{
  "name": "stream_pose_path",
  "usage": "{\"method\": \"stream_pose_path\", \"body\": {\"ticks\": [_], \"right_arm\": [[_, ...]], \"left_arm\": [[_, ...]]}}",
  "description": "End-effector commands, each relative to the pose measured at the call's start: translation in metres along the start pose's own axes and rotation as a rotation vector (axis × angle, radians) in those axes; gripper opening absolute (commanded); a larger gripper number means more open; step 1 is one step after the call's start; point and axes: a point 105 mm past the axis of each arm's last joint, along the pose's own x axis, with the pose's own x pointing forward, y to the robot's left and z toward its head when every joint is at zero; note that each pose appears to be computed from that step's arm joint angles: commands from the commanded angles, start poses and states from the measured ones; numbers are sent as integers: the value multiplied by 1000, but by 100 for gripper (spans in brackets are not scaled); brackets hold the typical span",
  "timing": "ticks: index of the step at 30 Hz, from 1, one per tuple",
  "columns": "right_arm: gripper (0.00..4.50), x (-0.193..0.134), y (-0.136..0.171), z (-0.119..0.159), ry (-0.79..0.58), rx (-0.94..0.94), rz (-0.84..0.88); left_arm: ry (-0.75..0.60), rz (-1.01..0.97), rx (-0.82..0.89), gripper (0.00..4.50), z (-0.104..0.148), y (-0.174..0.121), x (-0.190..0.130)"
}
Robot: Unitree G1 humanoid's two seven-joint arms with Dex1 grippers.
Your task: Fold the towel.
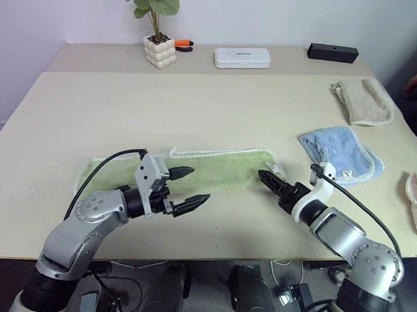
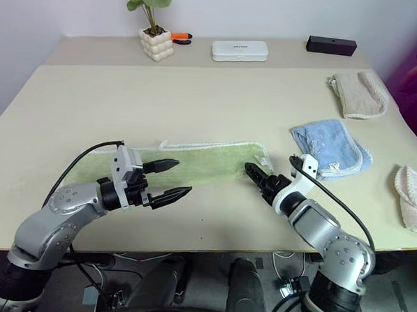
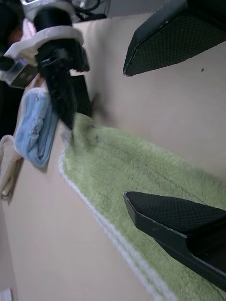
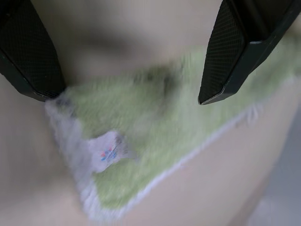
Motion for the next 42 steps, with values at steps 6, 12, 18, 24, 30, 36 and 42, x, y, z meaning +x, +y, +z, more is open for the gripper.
{"method": "stream_pose_path", "body": {"ticks": [6,12,18,24,30,36,42], "right_arm": [[106,8,-11,13,-43,44,-79],[3,-11,-10,45,-123,-66,-74],[3,-52,-11,93,-124,-452,-116],[3,-55,16,89,15,-813,-22],[3,-27,65,34,188,-1108,249],[3,8,81,-15,267,-1165,371],[3,14,75,-28,316,-1146,409]], "left_arm": [[-8,7,45,400,0,-5,-2],[7,37,49,400,-8,0,-1],[14,80,55,400,-12,18,4],[17,63,63,400,-15,18,7],[4,77,65,400,-12,16,5],[3,93,67,400,-13,13,4],[5,110,69,400,-13,12,2]]}}
